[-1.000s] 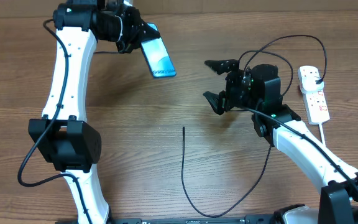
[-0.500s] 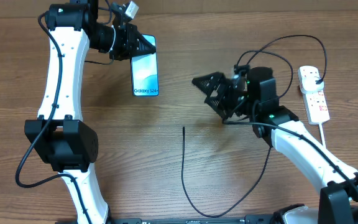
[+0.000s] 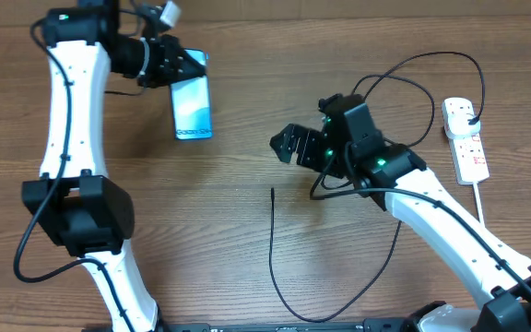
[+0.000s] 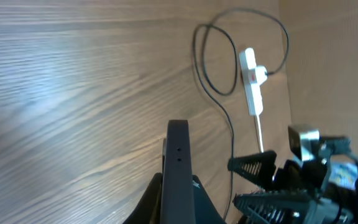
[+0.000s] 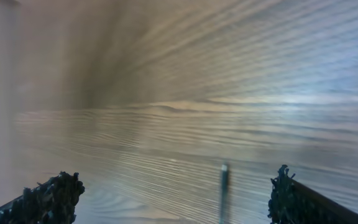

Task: Plug charger to phone and switch on socket
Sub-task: 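Move the right gripper down over the black cable's plug end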

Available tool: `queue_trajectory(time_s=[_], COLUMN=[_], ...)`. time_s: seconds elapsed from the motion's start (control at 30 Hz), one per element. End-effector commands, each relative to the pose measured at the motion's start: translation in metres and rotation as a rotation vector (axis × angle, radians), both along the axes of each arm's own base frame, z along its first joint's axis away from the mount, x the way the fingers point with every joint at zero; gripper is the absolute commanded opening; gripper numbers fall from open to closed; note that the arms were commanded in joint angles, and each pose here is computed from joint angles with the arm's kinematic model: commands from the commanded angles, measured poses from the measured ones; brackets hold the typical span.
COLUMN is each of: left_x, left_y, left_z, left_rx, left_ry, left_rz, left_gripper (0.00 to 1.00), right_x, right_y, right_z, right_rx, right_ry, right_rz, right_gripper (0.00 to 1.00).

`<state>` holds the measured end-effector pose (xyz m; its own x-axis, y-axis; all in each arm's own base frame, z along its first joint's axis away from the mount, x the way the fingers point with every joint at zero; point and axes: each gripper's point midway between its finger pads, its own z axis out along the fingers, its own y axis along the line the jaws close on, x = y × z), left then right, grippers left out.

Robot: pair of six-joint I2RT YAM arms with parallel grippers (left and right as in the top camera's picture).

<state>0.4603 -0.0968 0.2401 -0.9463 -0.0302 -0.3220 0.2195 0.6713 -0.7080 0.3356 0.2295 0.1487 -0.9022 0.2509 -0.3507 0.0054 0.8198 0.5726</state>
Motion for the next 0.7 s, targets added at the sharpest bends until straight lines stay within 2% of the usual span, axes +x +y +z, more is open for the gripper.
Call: queue_trajectory(time_s=[0.0, 0.37, 0.67], left_x=[0.002, 0.002, 0.004], left_y=[0.007, 0.003, 0.003], left_z=[0.011, 0.011, 0.008], left_rx=[-0.069, -0.118, -0.15], left_ry=[0.004, 0.044, 0.134], left_rz=[0.024, 0.037, 0.103], left_gripper=[0.04, 0.05, 0.05], right_x=[0.005, -0.026, -0.034], right_y=[-0.003, 0.026, 0.026], right_z=[-0.003, -0.07, -0.084], right_rx=[-0.109, -0.307, -0.328], right_ry=[-0.061, 0.023, 0.076], right_rz=[-0.007, 0.132, 0.128], right_gripper=[1.0, 1.0, 1.0])
